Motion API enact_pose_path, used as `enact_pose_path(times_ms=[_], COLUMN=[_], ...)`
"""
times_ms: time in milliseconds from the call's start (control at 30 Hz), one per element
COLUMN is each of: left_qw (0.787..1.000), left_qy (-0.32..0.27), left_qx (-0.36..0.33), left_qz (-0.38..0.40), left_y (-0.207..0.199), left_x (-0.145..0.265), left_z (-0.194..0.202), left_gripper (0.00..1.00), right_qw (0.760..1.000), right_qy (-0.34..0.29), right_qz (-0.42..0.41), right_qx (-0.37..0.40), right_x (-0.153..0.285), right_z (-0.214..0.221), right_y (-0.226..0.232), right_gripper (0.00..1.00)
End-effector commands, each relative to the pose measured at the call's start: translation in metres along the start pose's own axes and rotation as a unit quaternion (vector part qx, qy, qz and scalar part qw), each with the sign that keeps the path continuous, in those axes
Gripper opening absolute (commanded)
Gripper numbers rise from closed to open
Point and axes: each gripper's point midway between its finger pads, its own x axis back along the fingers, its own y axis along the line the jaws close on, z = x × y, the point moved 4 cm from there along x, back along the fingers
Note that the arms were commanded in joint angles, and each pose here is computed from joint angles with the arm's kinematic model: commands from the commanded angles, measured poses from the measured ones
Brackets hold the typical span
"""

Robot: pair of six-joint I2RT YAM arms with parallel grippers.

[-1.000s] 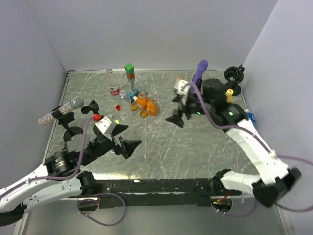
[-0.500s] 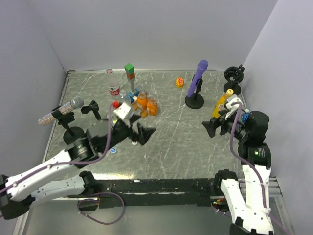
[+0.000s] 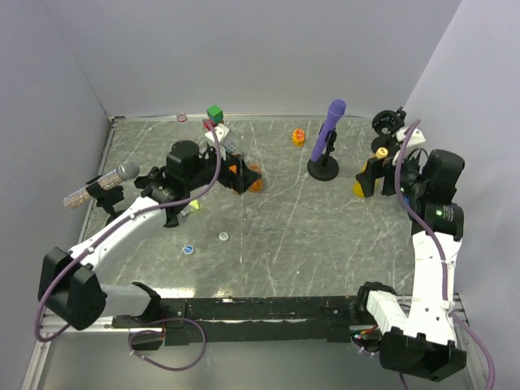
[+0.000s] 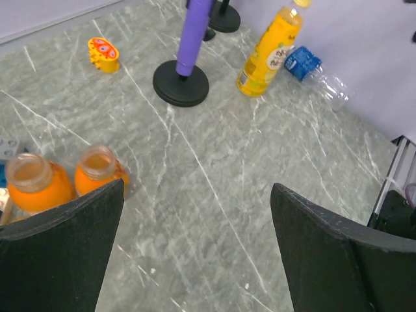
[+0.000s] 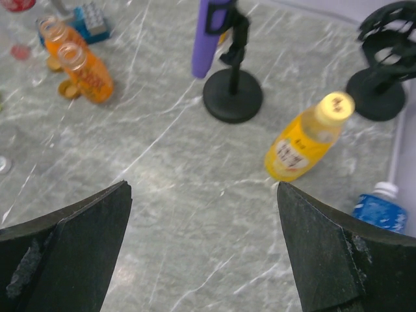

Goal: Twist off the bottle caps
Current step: Pick up the plastic bottle at the center of the board.

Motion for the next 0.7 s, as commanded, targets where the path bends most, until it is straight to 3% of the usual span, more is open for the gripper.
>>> enact_pose_path(times_ms=[0, 367, 667], left_qw=[0.996, 0.995, 0.995], left_qy=[-0.050, -0.050, -0.037], left_qx=[-0.011, -0.074, -0.086], left_qz=[0.076, 0.043, 0.033], left_y=[-0.007, 0.005, 0.012], left_x=[-0.001, 0.020, 0.017], left_z=[-0.046, -0.029, -0.018], left_gripper=[0.96, 0.96, 0.97], right_qw=[0.999, 0.997, 0.989], right_qy=[-0.008, 0.050, 0.110], right_qz=[0.037, 0.052, 0.063], right_qx=[-0.003, -0.029, -0.083], right_x=[0.004, -0.033, -0.081], right_z=[-0.025, -0.035, -0.037], right_y=[-0.017, -0.061, -0.109], right_gripper=[0.99, 0.99, 0.96])
